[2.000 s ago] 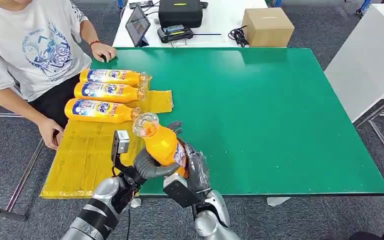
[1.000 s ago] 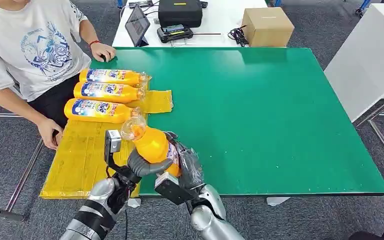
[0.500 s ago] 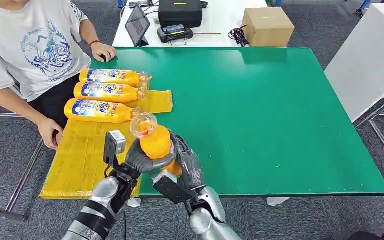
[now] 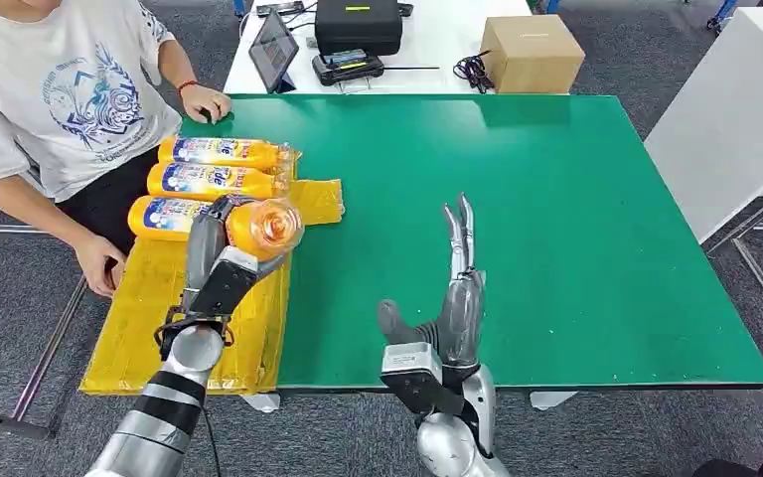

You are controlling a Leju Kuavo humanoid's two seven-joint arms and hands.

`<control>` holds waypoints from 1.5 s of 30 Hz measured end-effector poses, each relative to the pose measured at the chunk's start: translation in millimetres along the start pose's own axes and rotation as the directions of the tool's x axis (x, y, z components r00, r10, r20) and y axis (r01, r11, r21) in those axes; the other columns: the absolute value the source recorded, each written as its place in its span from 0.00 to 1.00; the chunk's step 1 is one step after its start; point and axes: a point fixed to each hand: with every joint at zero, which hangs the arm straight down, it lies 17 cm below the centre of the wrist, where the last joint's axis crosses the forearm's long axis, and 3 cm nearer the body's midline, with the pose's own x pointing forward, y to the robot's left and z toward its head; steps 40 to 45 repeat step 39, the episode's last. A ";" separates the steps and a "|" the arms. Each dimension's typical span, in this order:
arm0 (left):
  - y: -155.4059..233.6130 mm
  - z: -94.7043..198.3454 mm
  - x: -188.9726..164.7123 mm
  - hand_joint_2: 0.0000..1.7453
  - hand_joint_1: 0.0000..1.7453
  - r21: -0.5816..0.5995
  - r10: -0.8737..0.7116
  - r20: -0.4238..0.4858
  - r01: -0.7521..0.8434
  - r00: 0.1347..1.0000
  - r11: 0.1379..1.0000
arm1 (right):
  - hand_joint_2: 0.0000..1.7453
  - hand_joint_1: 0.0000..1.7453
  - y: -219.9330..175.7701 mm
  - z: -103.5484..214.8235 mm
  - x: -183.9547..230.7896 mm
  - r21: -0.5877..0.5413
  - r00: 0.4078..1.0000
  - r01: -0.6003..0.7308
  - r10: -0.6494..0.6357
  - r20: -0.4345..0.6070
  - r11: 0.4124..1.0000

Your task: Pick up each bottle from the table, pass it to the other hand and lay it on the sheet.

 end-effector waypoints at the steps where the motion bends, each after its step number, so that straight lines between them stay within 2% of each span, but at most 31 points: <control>1: 1.7 -1.9 -0.5 1.00 1.00 0.005 -0.006 0.001 0.006 1.000 1.000 | 0.00 0.00 -0.9 -1.0 2.1 -0.003 1.000 0.002 -0.002 0.005 1.000; 9: 3.3 -4.5 -6.3 1.00 1.00 0.005 -0.024 -0.005 0.024 1.000 1.000 | 0.00 0.00 -6.1 -5.0 10.2 -0.016 1.000 0.008 -0.007 0.027 1.000; 12: 3.7 -7.9 -7.9 1.00 1.00 -0.004 -0.162 0.013 0.163 0.987 0.987 | 0.00 0.00 -8.5 -6.1 11.4 -0.025 0.999 0.031 -0.031 0.027 0.999; 14: -8.0 -14.1 -16.4 1.00 1.00 -0.086 -0.366 0.048 0.369 0.929 0.926 | 0.00 0.00 -10.2 -7.6 15.2 -0.026 0.998 0.049 -0.048 0.040 0.998; 16: -16.6 -18.3 -33.0 1.00 1.00 -0.159 -0.550 0.100 0.559 0.829 0.814 | 0.00 0.00 -13.3 -10.4 20.6 -0.029 0.997 0.059 -0.057 0.056 0.998; 18: -19.1 -21.9 -48.6 1.00 1.00 -0.211 -0.620 0.108 0.627 0.777 0.750 | 0.00 0.00 -15.8 -12.7 25.0 -0.030 0.996 0.065 -0.063 0.068 0.997; 21: -28.5 -17.7 -86.3 1.00 1.00 -0.352 -0.728 0.111 0.712 0.677 0.608 | 0.00 0.00 -20.7 -16.8 32.4 -0.035 0.994 0.073 -0.070 0.087 0.997; 24: -31.8 -4.5 -121.5 1.00 1.00 -0.468 -0.787 0.105 0.729 0.608 0.500 | 0.00 0.00 -24.8 -20.0 36.6 -0.037 0.993 0.079 -0.075 0.095 0.996; 29: -28.1 6.7 -150.2 1.00 1.00 -0.536 -0.836 0.118 0.743 0.536 0.401 | 0.00 0.00 -23.5 -21.4 39.7 -0.021 0.991 0.096 -0.094 0.101 0.995; 37: -28.7 16.7 -166.7 1.00 1.00 -0.593 -0.842 0.119 0.718 0.526 0.364 | 0.00 0.00 -21.8 -21.2 39.6 -0.008 0.990 0.102 -0.101 0.101 0.995; 45: -31.9 21.7 -169.9 1.00 1.00 -0.617 -0.830 0.111 0.692 0.547 0.375 | 0.00 0.00 -21.1 -21.1 39.9 -0.005 0.990 0.102 -0.101 0.102 0.995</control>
